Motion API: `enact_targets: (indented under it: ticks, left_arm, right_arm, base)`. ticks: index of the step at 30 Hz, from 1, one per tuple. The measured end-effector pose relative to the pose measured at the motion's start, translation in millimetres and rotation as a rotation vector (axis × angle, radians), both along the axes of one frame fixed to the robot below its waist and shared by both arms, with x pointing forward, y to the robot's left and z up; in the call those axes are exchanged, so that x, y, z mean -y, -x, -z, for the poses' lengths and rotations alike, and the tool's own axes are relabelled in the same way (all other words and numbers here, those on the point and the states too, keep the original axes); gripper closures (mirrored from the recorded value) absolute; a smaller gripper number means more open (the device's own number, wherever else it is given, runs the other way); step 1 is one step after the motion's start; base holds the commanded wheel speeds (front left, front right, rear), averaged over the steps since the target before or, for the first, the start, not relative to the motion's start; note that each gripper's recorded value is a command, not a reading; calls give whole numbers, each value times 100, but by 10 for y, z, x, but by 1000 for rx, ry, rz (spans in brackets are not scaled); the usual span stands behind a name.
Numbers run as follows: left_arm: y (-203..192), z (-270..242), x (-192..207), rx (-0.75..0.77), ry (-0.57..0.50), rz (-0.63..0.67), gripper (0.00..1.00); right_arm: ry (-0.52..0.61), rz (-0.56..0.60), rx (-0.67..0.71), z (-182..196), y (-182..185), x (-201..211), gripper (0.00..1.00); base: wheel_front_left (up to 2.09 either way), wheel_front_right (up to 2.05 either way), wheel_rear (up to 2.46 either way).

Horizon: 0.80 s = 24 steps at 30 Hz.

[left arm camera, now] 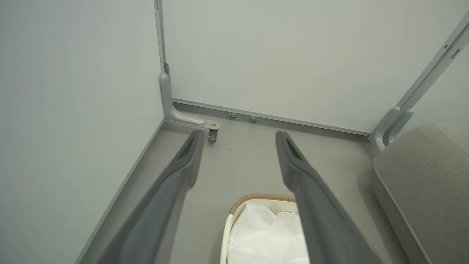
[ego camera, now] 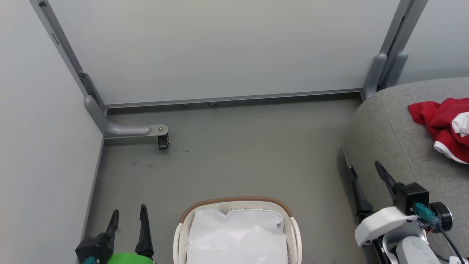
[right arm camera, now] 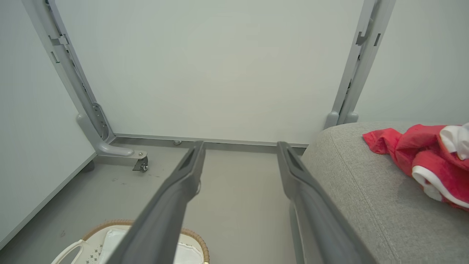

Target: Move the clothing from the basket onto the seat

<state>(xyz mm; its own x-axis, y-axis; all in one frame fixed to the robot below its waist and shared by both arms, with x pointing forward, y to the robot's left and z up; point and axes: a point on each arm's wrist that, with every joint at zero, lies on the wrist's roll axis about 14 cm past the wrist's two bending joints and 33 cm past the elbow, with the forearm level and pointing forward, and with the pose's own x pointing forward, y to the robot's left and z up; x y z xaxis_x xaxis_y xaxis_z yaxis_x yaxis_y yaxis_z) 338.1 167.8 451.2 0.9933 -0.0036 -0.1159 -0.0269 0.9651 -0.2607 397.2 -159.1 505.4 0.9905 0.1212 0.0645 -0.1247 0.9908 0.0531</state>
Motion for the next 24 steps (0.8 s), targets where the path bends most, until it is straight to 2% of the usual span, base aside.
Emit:
enact_targets:
  ticks: [7, 24]
  left_arm:
    - [40, -2, 67, 0, -2, 22, 0]
    - [67, 14, 42, -11, 15, 15, 0]
  right_arm:
    - [-38, -1, 0, 0, 129, -11, 0]
    - [-42, -7, -4, 12, 159, -32, 0]
  base:
    - [0, 0, 0]
    - [0, 0, 0]
